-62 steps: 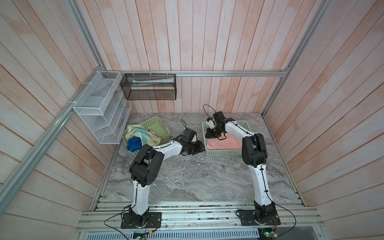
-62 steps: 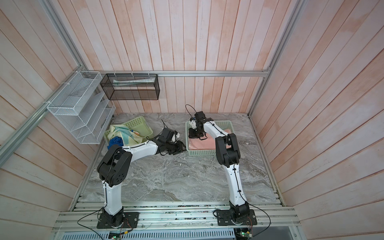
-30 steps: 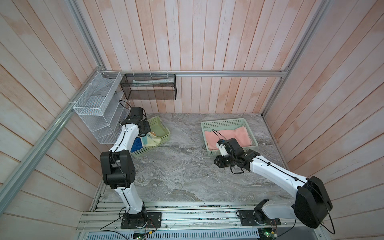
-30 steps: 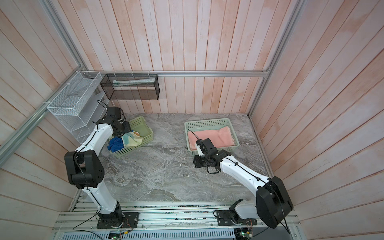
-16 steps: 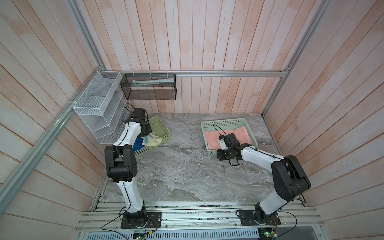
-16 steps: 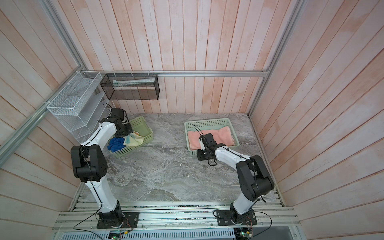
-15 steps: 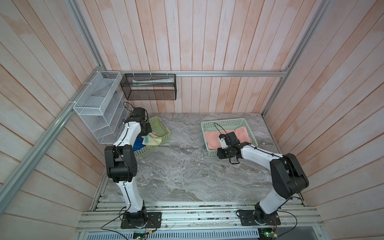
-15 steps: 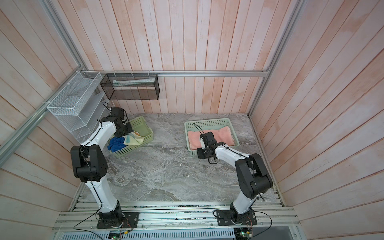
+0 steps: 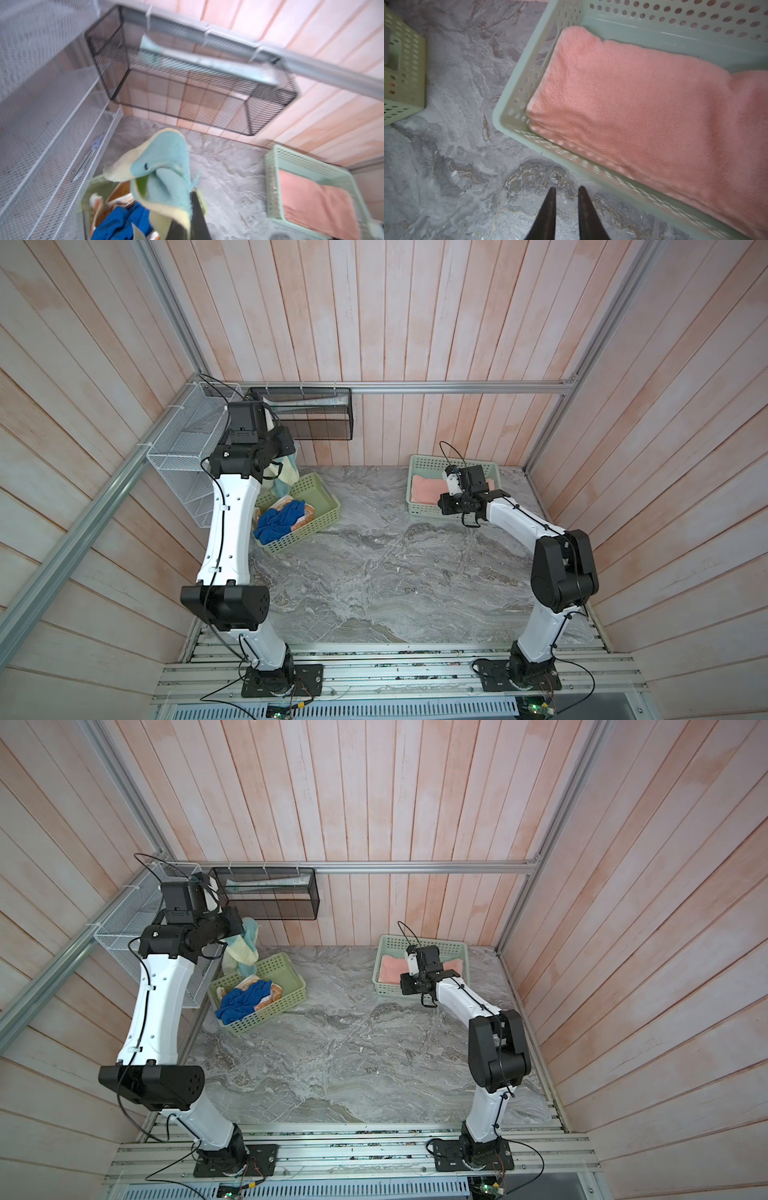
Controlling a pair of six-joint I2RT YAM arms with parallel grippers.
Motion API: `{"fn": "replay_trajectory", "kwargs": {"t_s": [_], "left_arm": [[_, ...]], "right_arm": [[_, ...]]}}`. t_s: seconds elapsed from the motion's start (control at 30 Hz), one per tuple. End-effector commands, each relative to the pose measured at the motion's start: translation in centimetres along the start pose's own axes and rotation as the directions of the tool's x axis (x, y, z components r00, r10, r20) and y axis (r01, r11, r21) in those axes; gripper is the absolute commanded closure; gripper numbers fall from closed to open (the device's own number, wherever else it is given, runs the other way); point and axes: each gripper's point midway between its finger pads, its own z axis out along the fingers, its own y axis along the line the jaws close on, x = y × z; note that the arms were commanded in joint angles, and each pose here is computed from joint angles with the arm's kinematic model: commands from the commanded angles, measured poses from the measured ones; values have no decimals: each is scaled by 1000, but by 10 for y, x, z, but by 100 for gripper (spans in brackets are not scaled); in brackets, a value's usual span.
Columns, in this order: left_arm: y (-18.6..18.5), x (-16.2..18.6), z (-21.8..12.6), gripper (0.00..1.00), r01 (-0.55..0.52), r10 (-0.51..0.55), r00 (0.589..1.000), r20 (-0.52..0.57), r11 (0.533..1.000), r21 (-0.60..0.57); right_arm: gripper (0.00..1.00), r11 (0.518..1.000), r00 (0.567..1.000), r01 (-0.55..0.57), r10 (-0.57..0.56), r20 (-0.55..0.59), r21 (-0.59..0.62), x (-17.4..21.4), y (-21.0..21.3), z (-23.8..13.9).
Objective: Fold and stack the towels
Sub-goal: 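Lift the teal-yellow towel out and lay it on the floor with the left gripper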
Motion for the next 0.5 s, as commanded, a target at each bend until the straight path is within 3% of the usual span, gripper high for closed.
{"fn": "replay_trajectory", "kwargs": {"t_s": [0.0, 0.13, 0.27, 0.33, 0.47], "left_arm": [[-71, -29, -60, 100, -122, 94, 985, 142, 972, 200], [-136, -53, -124, 100, -206, 78, 946, 315, 895, 396], [-166, -50, -148, 100, -202, 11, 942, 335, 815, 543], [-170, -34, -137, 100, -170, -9, 956, 294, 797, 579], [-159, 31, -68, 100, -6, -52, 995, 90, 835, 550]], "right_arm": [[77, 996, 999, 15, -12, 32, -84, -15, 24, -36], [77, 990, 995, 0, 14, 100, -140, -28, 41, -72], [76, 983, 986, -14, 43, 160, -182, -31, 54, -102], [75, 981, 980, -25, 62, 188, -193, -32, 56, -116], [74, 976, 979, -54, 93, 180, -211, -16, 58, -127]]}}
